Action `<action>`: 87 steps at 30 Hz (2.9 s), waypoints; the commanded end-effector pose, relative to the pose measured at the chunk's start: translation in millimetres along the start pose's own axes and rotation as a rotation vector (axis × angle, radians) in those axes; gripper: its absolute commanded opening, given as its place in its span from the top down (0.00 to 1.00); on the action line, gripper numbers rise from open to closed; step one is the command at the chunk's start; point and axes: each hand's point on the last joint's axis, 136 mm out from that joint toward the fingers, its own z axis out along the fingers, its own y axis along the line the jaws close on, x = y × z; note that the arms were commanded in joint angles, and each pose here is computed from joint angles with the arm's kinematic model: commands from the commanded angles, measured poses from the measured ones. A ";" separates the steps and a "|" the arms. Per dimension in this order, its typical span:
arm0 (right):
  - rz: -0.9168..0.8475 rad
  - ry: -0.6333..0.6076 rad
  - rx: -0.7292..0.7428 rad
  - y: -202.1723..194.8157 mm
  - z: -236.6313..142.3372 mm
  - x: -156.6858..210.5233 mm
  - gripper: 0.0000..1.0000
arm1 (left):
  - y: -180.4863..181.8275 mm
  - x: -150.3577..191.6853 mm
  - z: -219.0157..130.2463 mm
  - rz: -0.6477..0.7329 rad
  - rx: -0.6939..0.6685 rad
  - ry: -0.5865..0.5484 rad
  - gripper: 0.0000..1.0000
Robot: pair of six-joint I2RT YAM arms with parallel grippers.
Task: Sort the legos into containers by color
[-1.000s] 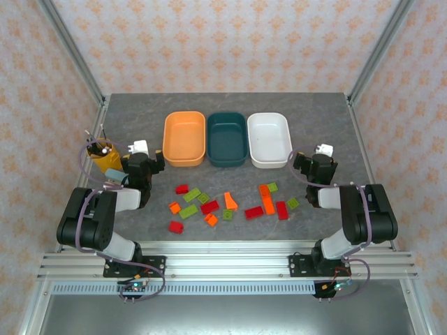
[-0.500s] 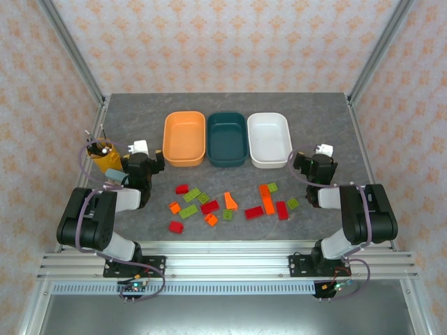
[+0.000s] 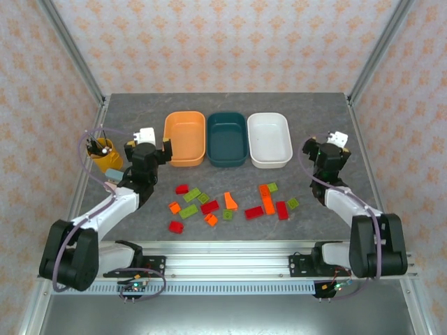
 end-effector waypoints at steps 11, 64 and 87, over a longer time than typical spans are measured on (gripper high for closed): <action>0.434 0.228 0.116 8.1 -88.3 -111.9 0.01 | 30.9 -95.3 -84.9 -0.494 -0.212 0.117 0.00; 0.427 1.275 0.266 26.2 -135.1 198.5 0.64 | -190.8 57.5 -206.5 -0.212 0.630 0.676 0.00; 0.170 1.135 0.037 186.2 30.5 115.2 0.64 | -126.2 -6.5 -109.3 -0.530 0.318 0.692 0.00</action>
